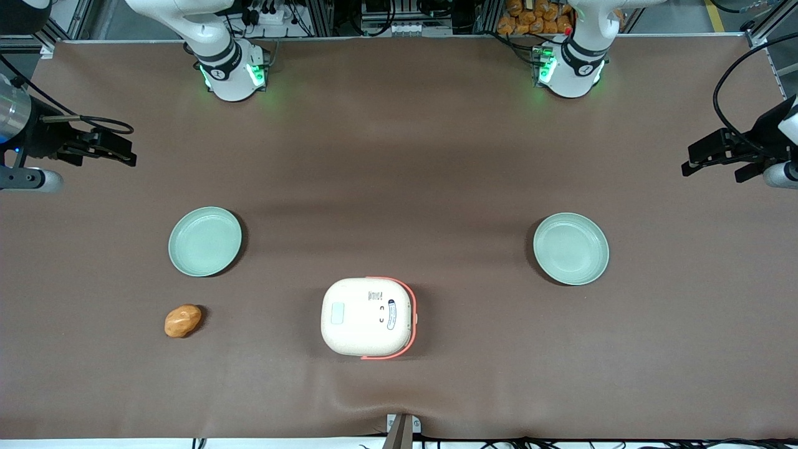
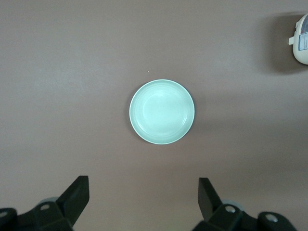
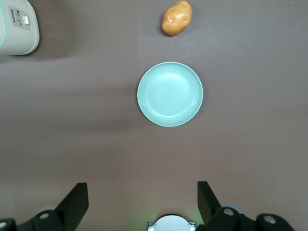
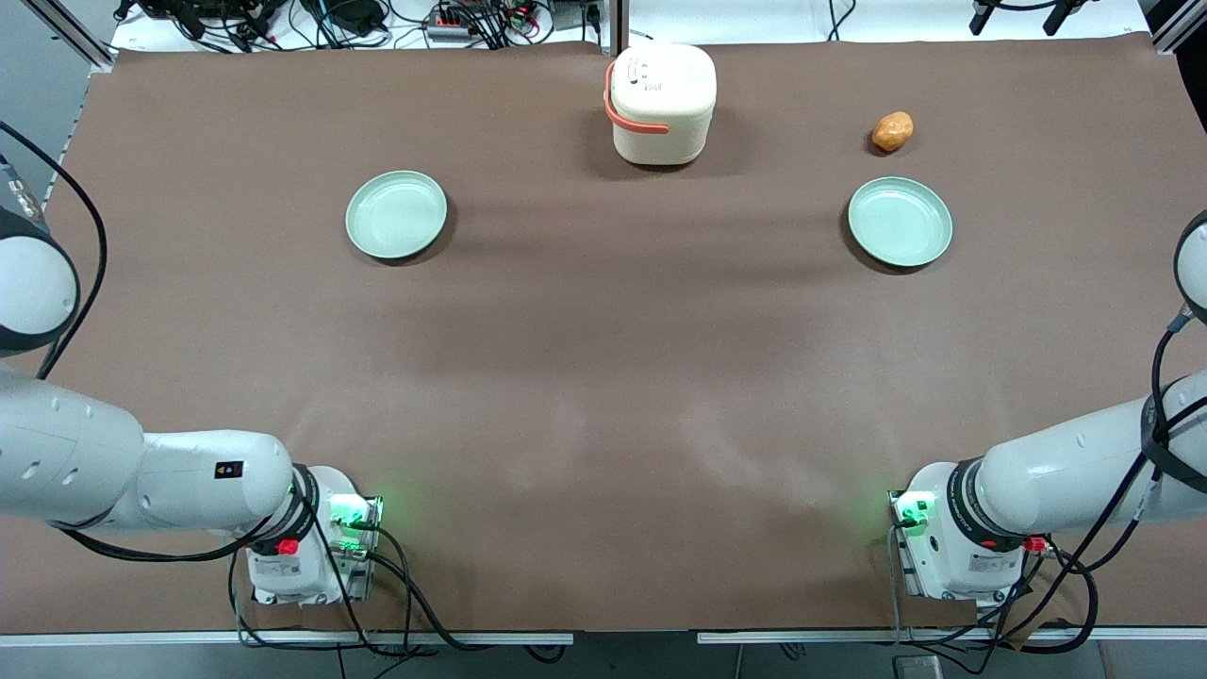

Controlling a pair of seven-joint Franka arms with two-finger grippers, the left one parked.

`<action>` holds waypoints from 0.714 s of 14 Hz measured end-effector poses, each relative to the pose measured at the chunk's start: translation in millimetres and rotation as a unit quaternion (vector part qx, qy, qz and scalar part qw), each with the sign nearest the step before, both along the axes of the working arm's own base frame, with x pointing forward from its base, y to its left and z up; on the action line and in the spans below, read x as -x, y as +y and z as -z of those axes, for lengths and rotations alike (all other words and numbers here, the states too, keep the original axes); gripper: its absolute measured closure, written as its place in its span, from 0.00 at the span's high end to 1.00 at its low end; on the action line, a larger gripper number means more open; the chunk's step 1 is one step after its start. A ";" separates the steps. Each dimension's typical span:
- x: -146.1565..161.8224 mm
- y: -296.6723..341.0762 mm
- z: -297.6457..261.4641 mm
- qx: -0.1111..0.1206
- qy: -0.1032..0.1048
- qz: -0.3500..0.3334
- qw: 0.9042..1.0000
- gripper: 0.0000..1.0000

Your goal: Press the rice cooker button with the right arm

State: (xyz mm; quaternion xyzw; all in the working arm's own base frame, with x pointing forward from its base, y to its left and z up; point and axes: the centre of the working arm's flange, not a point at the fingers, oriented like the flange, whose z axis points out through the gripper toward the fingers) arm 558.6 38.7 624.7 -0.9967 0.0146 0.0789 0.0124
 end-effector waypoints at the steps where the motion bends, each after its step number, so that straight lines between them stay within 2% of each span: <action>1: 0.0 0.9 -0.1 0.000 0.000 -0.001 1.000 1.00; 4: -1.4 11.4 -1.5 -0.002 -0.010 -0.010 1.000 1.00; 7: -9.0 40.7 -7.3 -0.007 -0.054 -0.034 0.998 1.00; 10: -17.6 85.3 0.2 -0.024 -0.080 -0.066 0.994 1.00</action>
